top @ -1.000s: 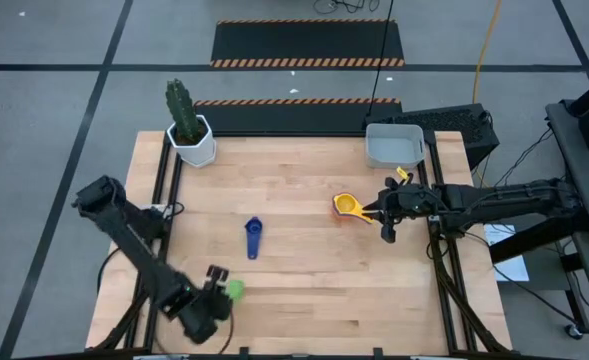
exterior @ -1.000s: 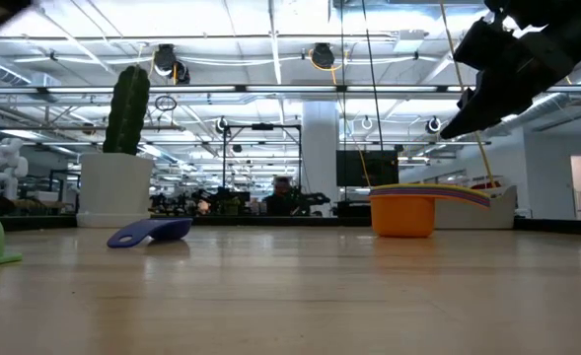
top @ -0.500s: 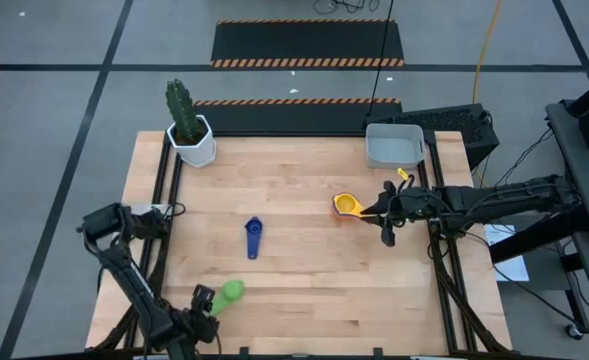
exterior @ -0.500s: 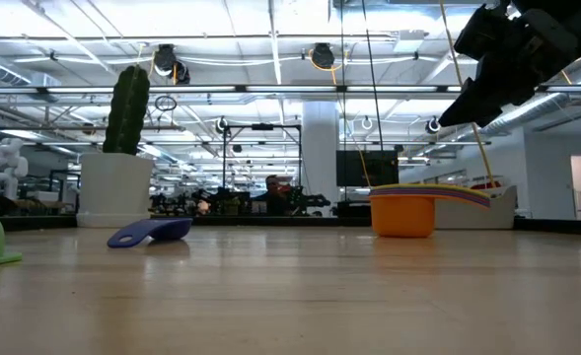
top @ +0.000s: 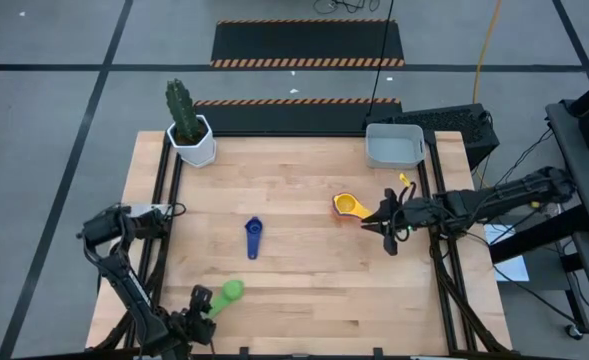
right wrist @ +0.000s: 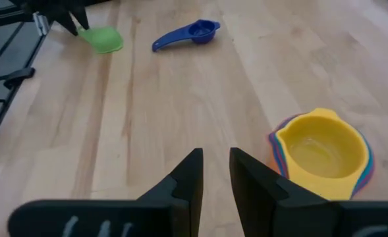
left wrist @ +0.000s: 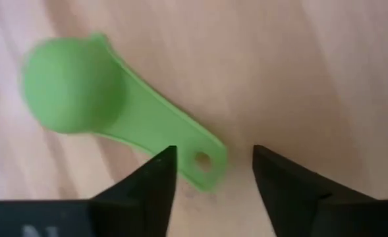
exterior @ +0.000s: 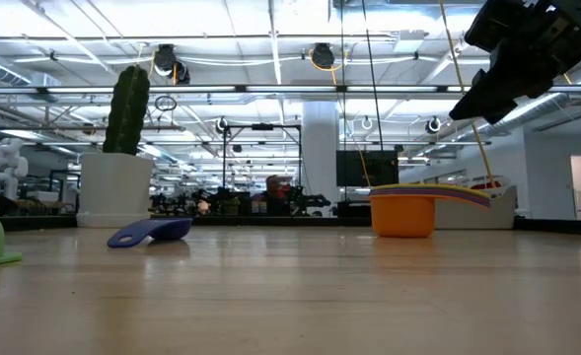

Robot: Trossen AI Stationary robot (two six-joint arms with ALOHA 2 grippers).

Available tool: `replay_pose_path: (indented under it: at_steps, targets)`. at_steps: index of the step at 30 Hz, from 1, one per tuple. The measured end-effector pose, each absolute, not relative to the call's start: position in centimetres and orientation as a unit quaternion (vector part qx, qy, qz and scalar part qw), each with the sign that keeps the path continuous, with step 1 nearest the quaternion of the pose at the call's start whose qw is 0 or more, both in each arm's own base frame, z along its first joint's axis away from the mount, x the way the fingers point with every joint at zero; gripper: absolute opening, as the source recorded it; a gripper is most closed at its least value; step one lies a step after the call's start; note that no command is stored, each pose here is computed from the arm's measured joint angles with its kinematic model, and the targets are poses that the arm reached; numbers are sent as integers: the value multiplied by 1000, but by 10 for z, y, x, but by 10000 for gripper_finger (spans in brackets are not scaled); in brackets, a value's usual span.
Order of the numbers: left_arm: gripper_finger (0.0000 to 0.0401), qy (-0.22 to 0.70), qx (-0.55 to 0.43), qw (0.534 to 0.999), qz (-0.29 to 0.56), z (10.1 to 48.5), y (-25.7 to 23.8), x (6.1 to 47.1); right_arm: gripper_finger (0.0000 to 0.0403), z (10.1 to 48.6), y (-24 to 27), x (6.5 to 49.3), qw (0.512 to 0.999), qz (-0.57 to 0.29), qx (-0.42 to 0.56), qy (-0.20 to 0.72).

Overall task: Nest measuring cups in basket
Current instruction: Stack the green measuring cup on top of the yellow measuring cup

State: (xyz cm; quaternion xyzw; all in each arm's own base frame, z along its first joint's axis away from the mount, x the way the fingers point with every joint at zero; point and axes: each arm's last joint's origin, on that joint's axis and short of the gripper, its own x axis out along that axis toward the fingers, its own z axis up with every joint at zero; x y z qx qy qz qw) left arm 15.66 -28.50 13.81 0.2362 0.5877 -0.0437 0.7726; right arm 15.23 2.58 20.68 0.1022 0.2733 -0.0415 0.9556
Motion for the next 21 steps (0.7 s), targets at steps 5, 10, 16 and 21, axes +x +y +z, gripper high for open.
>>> replay_pose_path:
  at_steps: [5,10,16,21]
  targets:
    - [129,556,255,791,-6,137,-279,164,66,209,28,153,959,-39,104,260]
    - [72,559,248,791,-1,137,-276,170,66,211,29,154,962,-35,102,252]
    - [27,535,270,800,16,139,-272,177,66,210,29,154,962,-35,103,252]
    - [59,506,293,811,37,139,-266,186,66,210,29,154,961,-34,103,253]
